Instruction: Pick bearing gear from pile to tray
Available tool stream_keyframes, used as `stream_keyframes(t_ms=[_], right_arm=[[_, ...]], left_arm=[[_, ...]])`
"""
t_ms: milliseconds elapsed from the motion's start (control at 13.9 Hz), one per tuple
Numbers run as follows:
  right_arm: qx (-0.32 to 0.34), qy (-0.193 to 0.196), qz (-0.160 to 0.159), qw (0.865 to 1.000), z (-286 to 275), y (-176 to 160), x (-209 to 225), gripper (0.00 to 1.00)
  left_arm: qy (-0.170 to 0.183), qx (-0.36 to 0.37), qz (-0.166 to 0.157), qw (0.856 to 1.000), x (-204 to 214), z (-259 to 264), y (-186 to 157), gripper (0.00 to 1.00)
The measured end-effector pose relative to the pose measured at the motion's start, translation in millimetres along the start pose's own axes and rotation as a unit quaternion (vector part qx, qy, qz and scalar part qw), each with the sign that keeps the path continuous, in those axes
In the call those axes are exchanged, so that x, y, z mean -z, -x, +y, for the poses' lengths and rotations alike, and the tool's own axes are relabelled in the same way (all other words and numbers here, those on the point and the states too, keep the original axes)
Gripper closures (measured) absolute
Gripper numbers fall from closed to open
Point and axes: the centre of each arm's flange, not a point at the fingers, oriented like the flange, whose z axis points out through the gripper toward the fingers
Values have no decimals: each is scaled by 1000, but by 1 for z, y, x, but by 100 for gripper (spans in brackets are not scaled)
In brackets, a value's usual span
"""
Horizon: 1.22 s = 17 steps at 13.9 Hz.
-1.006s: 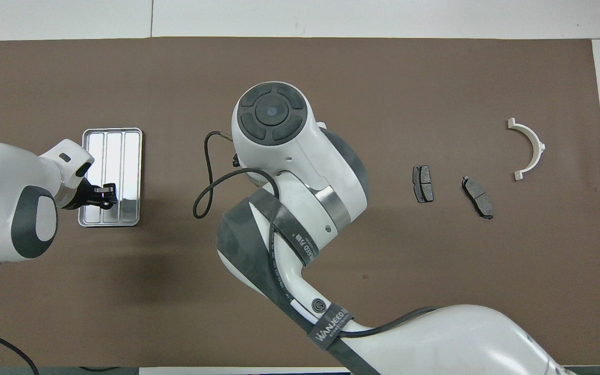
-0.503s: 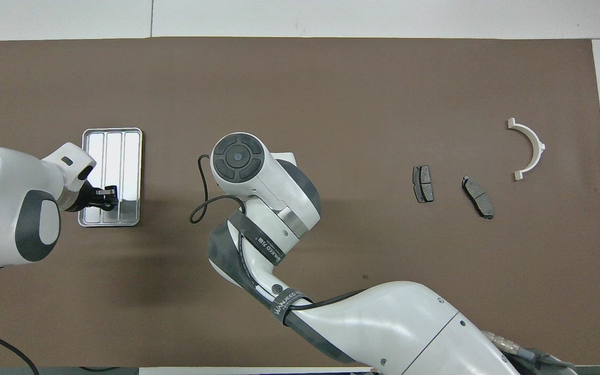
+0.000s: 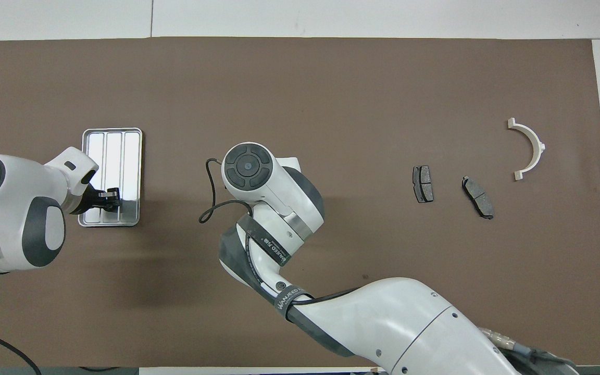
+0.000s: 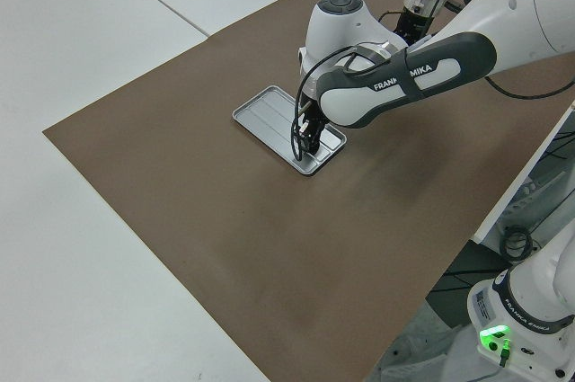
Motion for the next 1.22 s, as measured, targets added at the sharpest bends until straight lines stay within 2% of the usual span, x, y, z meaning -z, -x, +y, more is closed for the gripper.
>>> stream_keyframes(t_ms=[144,216,288,431,575,719,791,934,1078,1222], right_arm=[[-1,1,1,1000,2,-1,1,76],[-2,1,2,1000,2,-3,0,76],[-3,4,2,1000,3,-5,1,72],[-4,25,2,1000,5,-9,9,53],[-9,46,7,999,4,-21,35,30],[-13,39,11,999,4,-51,73,7],[-5,32,14,999,8,-72,96,0],[27,20,17,999,29,-120,144,0],[87,21,10,996,65,-169,191,0],[157,30,4,987,110,-218,224,0]], left_arm=[[0,0,1,1000,0,0,0,41],[1,-1,2,1000,3,1,-2,28],[1,-2,2,1000,8,3,-5,20],[4,3,-3,1000,28,10,-17,20],[5,27,-7,1000,57,31,-30,22],[7,53,-2,999,77,69,-34,20],[8,70,1,998,82,93,-33,22],[11,100,5,995,84,149,-21,20],[16,120,13,993,84,211,-3,30],[20,149,16,988,83,269,8,30]])
